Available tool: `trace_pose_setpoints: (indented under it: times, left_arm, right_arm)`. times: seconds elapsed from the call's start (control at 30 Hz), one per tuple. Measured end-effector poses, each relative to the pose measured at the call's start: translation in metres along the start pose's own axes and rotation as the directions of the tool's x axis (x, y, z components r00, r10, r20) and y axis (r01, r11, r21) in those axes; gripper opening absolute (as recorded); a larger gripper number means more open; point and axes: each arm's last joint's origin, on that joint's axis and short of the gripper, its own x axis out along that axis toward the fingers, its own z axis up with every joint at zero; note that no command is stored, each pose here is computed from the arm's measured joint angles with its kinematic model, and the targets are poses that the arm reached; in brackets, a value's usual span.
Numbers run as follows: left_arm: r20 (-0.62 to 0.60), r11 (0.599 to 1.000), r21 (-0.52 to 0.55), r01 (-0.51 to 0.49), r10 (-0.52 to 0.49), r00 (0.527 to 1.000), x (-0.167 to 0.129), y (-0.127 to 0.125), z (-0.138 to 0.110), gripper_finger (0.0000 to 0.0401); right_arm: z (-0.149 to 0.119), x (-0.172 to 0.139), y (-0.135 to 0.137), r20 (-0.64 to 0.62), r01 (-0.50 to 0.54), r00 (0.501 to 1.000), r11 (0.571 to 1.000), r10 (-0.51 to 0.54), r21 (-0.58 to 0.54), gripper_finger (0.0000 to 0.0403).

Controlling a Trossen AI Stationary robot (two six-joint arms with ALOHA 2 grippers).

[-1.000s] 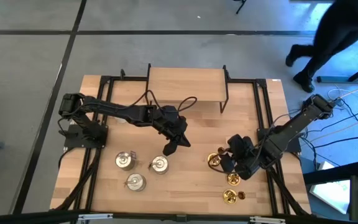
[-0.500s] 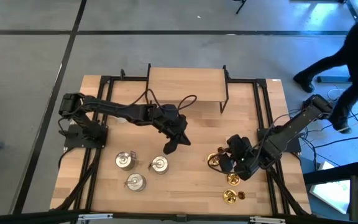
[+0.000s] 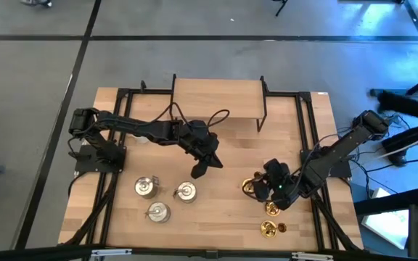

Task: Pick & Place candle stick holders
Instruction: Put the top gold candle holder on the shelf

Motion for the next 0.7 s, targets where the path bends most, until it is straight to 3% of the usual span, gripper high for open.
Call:
trace_pose_setpoints:
  times: [0.37, 0.7]
  left_arm:
    - [0.006, 1.000, -0.004, -0.007, 0.007, 1.000, -0.003, 0.007, 0.001, 0.0006]
    - [0.016, 1.000, -0.008, -0.026, 0.026, 1.000, -0.007, 0.017, 0.003, 0.0006]
  right_arm:
    - [-0.001, 0.001, -0.001, 0.008, 0.017, 1.000, 1.000, -0.017, -0.019, 0.0230]
    - [-0.014, 0.022, 0.007, 0.025, 0.030, 0.999, 1.000, -0.030, 0.000, 0.0230]
